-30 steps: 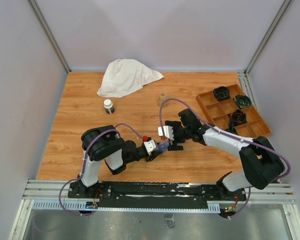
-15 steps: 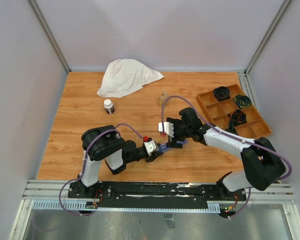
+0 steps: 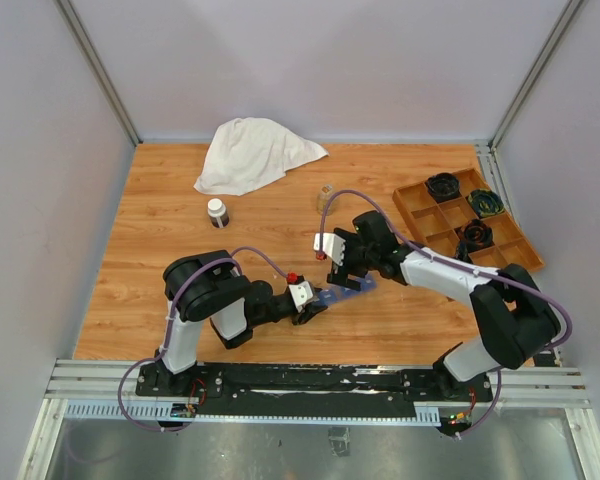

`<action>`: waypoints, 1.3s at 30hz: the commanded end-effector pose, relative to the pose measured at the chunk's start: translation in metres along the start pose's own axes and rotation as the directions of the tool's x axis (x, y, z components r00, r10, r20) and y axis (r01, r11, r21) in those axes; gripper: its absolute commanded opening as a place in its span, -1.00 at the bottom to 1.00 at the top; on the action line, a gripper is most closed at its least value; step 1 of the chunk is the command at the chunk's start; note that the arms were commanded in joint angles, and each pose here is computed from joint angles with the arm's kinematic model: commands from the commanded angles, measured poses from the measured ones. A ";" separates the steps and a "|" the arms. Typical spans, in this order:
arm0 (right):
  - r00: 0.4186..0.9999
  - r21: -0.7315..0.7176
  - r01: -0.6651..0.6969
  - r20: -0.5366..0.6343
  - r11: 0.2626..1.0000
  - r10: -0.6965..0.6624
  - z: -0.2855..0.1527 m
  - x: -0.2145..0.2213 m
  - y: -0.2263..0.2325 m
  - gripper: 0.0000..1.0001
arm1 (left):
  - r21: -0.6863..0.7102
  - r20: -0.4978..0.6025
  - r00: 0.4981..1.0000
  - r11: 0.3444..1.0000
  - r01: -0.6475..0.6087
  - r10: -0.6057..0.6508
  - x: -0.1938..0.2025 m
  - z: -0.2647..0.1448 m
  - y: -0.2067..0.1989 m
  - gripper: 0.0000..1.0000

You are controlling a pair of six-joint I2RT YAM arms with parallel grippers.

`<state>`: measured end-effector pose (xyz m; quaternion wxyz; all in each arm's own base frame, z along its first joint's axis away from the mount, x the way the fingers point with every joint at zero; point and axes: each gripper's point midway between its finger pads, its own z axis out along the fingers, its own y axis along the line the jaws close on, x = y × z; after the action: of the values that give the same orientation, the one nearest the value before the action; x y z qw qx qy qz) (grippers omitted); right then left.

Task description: Sort the pills into containers

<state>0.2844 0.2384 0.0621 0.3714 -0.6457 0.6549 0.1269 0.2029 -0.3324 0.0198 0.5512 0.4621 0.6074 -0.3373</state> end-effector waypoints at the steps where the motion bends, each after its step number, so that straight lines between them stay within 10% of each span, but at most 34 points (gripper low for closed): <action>1: 0.997 0.043 -0.051 -0.048 0.998 0.053 0.004 0.003 -0.012 0.69 | 0.030 0.113 0.992 0.998 -0.051 0.048 -0.023 0.002 -0.006 -0.46; 39: 0.977 0.004 -0.182 -0.113 0.983 0.181 0.011 0.002 -0.007 0.70 | 0.027 0.098 0.994 0.999 -0.047 0.044 -0.019 0.002 -0.005 -0.42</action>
<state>0.2968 0.2381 0.0490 0.3218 -0.5941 0.7273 0.1207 0.1987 -0.3350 0.0197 0.5458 0.4692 0.6013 -0.3470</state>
